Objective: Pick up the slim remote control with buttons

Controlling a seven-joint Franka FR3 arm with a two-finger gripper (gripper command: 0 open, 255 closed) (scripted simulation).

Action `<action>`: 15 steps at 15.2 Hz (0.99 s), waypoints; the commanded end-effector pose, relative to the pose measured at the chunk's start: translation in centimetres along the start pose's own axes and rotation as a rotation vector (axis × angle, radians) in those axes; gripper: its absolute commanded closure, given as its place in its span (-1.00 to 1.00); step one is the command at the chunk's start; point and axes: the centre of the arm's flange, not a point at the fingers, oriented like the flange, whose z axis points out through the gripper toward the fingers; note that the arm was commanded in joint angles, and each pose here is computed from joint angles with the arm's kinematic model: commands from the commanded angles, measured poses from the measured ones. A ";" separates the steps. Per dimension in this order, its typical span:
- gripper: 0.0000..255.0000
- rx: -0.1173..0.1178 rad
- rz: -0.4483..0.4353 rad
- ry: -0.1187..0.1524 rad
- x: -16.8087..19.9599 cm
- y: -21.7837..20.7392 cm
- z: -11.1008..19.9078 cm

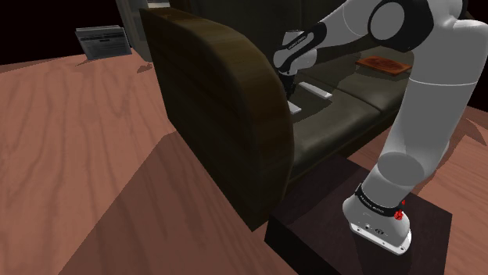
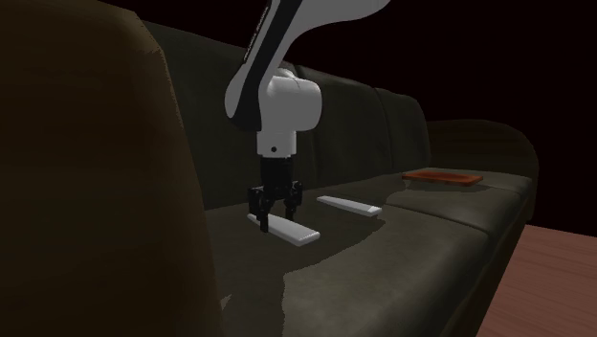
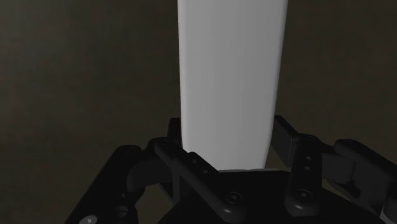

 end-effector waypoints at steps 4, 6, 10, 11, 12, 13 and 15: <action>1.00 0.000 0.000 0.000 0.0 0.0 0.0; 1.00 0.000 0.000 0.000 0.0 0.0 0.1; 1.00 0.000 0.000 0.000 0.0 0.0 -1.0; 1.00 0.000 0.000 0.000 0.0 0.0 -1.5; 1.00 0.000 0.000 0.000 0.1 0.0 -2.1; 1.00 0.000 0.000 0.000 0.1 0.0 -2.6; 1.00 0.000 0.000 0.000 0.1 0.0 -3.6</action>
